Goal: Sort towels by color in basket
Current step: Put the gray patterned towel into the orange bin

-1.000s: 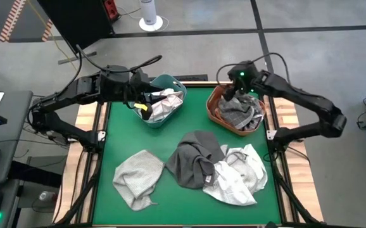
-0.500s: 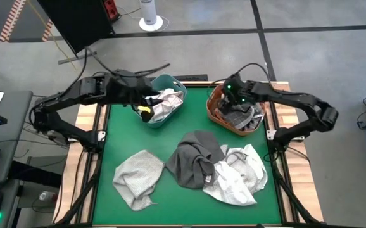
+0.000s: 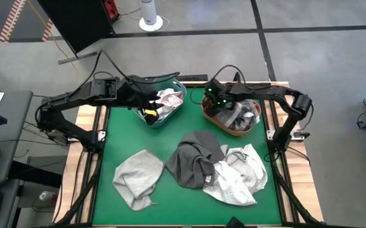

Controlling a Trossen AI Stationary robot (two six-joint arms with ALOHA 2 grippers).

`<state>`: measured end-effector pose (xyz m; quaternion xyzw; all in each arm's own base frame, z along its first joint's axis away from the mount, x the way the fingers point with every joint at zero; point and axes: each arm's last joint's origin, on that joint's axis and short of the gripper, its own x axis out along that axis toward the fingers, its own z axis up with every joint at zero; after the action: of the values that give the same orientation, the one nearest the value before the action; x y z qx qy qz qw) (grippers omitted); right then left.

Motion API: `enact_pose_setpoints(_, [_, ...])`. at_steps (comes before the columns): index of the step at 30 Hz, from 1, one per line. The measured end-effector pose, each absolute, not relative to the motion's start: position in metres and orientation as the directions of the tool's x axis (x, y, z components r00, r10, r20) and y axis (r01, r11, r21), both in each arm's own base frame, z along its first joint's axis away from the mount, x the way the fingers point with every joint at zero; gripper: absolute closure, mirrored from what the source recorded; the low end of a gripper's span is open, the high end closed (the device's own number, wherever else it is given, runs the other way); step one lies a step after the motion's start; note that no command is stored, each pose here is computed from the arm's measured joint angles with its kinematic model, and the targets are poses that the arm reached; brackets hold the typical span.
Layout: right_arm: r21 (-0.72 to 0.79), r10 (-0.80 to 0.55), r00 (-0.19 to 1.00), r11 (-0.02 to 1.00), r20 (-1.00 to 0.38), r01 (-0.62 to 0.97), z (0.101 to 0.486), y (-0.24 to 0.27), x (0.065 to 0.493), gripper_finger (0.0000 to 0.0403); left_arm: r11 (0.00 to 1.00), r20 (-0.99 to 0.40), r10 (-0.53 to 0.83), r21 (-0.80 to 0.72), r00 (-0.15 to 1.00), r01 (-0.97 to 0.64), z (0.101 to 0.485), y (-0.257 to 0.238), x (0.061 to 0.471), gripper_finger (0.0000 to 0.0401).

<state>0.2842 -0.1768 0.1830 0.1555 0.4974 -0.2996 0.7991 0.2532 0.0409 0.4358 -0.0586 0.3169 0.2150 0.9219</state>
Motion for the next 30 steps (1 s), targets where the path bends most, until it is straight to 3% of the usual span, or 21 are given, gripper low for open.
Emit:
enact_pose_setpoints(12, [-0.041,-0.428,0.451,0.759,-0.783,0.650,0.231,-0.205,0.302,0.0108,0.902,-0.610,0.359,0.033,0.706,-0.430,0.436,0.041,0.253,0.0262])
enact_pose_setpoints(21, [-0.044,-0.405,0.417,0.758,-0.813,0.651,0.225,-0.203,0.298,0.0108,0.902,-0.610,0.359,0.033,0.706,-0.430,0.436,0.041,0.253,0.0262])
enact_pose_setpoints(30, [-0.032,-0.367,0.329,0.708,-0.870,0.706,0.185,-0.202,0.274,0.0108,0.909,-0.615,0.336,0.014,0.714,-0.416,0.436,0.033,0.254,0.0262])
